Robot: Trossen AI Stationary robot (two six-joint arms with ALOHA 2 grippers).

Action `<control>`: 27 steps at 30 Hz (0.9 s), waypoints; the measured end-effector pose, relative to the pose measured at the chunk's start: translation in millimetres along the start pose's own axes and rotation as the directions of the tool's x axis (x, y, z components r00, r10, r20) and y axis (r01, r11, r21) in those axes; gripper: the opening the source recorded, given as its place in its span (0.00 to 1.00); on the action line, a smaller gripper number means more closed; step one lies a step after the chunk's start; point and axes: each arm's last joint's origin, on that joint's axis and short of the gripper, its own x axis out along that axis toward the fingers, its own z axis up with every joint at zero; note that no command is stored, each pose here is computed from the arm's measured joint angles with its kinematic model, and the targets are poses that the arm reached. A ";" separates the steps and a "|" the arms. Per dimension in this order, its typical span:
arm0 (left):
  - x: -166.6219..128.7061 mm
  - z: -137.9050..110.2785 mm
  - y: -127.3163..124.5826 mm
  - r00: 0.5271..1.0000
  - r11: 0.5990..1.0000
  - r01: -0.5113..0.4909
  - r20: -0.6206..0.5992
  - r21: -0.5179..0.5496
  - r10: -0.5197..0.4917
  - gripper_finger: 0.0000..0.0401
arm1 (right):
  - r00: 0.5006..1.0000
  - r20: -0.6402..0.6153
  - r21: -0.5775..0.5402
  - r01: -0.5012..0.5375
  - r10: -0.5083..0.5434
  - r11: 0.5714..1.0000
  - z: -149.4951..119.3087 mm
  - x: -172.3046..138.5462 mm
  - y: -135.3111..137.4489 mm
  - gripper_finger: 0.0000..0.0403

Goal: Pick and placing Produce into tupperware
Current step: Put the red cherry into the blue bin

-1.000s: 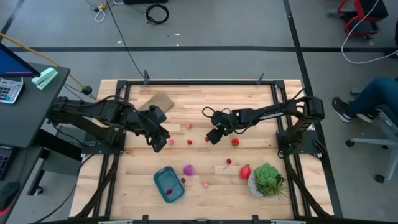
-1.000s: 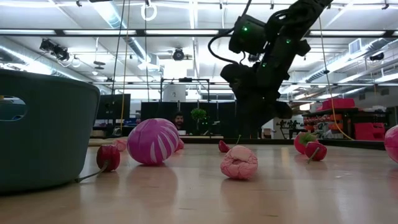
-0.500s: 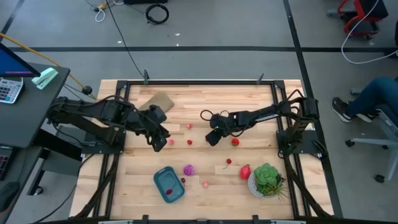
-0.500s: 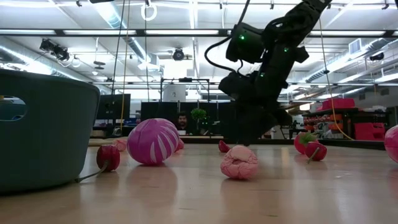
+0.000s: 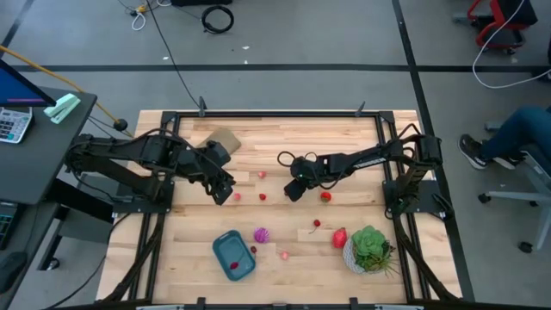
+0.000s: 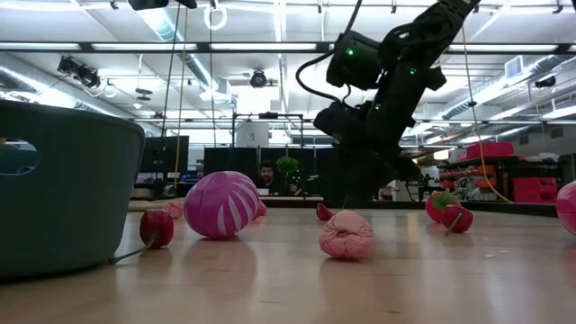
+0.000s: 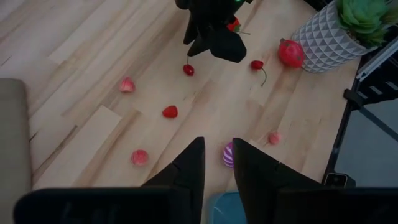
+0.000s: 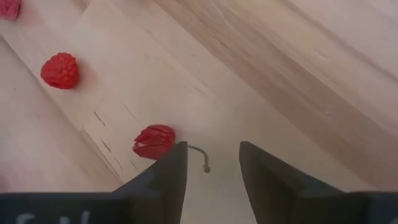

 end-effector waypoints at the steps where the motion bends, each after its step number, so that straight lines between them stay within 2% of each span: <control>1: 0.0 0.0 0.0 1.000 1.000 0.000 0.000 0.000 0.000 0.22 | 1.000 0.004 0.000 0.004 -0.004 1.000 0.1 0.0 0.0 0.36; 6: 0.0 -0.1 -0.1 1.000 1.000 0.000 0.000 0.000 0.000 0.21 | 1.000 0.009 -0.004 0.008 -0.008 1.000 0.4 0.0 -0.4 0.26; 13: 0.0 -0.1 -0.1 1.000 1.000 0.000 0.000 -0.010 0.000 0.19 | 1.000 0.009 -0.023 0.008 -0.008 1.000 0.4 0.0 -0.3 0.04; 18: -2.0 -0.3 0.6 1.000 1.000 0.005 0.003 -0.029 -0.004 0.19 | 1.000 0.013 -0.102 -0.004 0.005 0.995 2.1 -3.7 2.1 0.02; 21: -4.8 -0.4 1.4 1.000 0.999 0.011 0.010 -0.048 -0.011 0.18 | 0.995 0.071 -0.147 -0.060 0.071 0.987 11.2 -22.4 14.7 0.01; 24: -9.7 1.1 1.3 0.999 0.996 0.039 0.039 -0.084 -0.036 0.16 | 0.967 0.169 -0.287 -0.137 0.191 0.948 21.7 -52.9 39.4 0.01; 26: -15.3 2.4 1.5 0.996 0.993 0.069 0.068 -0.097 -0.063 0.16 | 0.939 0.217 -0.461 -0.142 0.267 0.876 23.0 -76.8 64.0 0.01; 27: -17.0 3.9 0.7 0.993 0.991 0.086 0.087 -0.099 -0.078 0.15 | 0.922 0.235 -0.558 -0.132 0.308 0.819 21.7 -89.4 77.3 0.01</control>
